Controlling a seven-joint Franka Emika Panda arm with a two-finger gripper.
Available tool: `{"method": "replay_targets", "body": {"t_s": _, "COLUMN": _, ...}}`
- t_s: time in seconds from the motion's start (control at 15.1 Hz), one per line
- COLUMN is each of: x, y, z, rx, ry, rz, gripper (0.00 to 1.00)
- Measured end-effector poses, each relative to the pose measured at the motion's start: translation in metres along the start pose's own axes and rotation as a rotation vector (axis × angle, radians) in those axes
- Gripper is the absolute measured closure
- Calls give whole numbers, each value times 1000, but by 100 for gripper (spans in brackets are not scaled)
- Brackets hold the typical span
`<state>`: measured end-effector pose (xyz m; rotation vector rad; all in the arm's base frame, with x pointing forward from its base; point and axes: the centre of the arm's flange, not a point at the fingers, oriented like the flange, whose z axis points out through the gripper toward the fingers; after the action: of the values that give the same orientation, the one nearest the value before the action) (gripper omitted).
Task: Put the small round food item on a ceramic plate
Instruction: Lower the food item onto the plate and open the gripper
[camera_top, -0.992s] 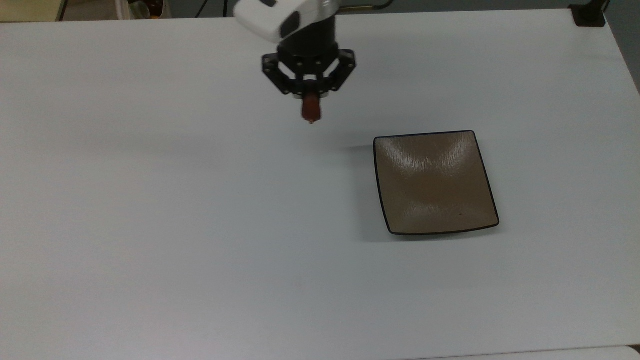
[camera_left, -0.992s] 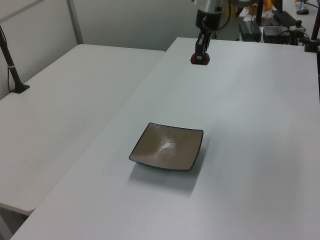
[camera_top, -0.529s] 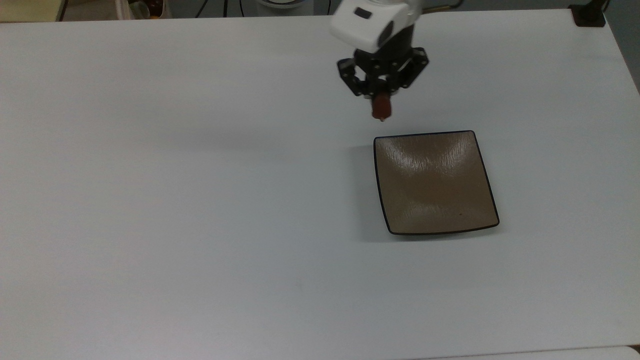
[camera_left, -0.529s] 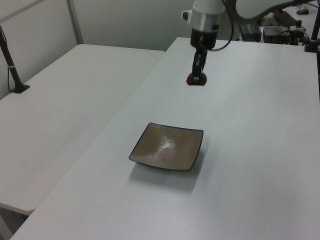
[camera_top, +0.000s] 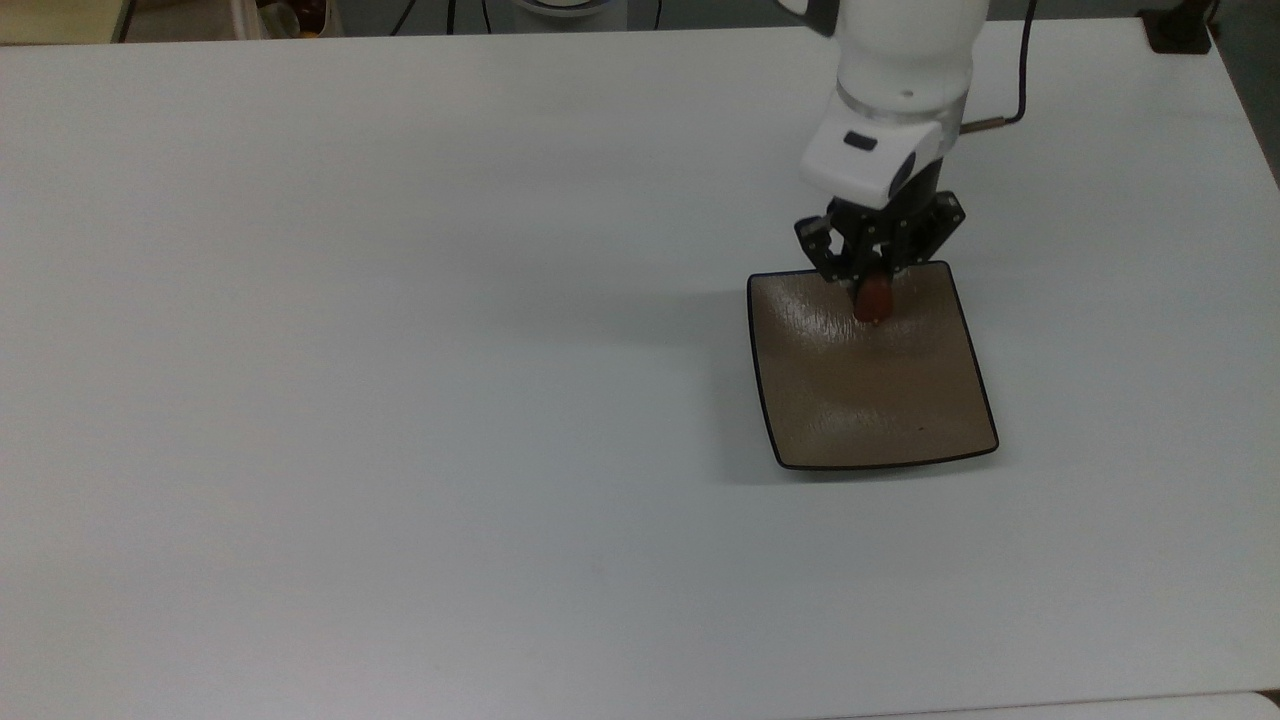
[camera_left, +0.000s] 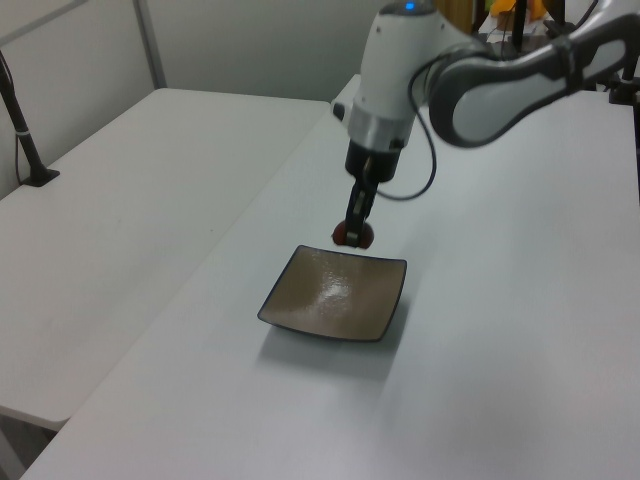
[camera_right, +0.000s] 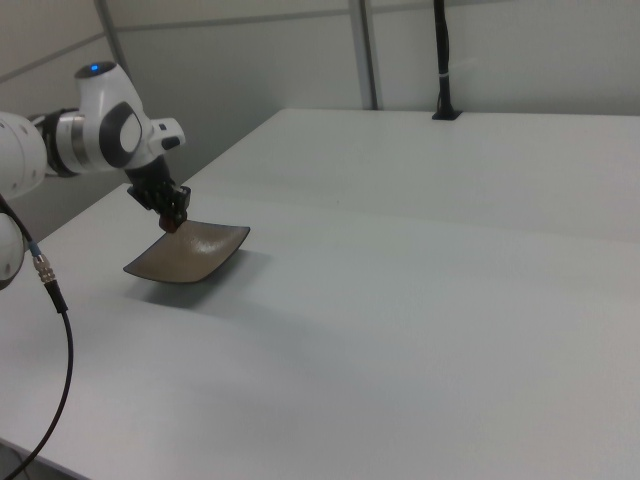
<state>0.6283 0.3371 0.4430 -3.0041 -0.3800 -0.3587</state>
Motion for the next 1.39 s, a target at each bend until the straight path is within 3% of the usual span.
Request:
{"method": "replay_targets", "body": {"t_s": 0.6, "x": -2, "y": -6, "z": 98, "rx": -36, "ry": 30, "rz": -58, "gripper": 77}}
{"method": "replay_targets", "body": {"t_s": 0.86, "x": -4, "y": -8, "z": 112, "rx": -33, "ry": 29, "rz": -62, "gripper": 71}}
{"method": "replay_targets", "body": {"t_s": 0.99, "x": -5, "y": -10, "z": 114, "rx": -33, "ry": 25, "rz": -65, "gripper": 58}}
{"method": "replay_targets", "body": {"t_s": 1.39, "x": -6, "y": -11, "z": 115, "rx": -33, "ry": 23, "rz": -67, "gripper": 0}}
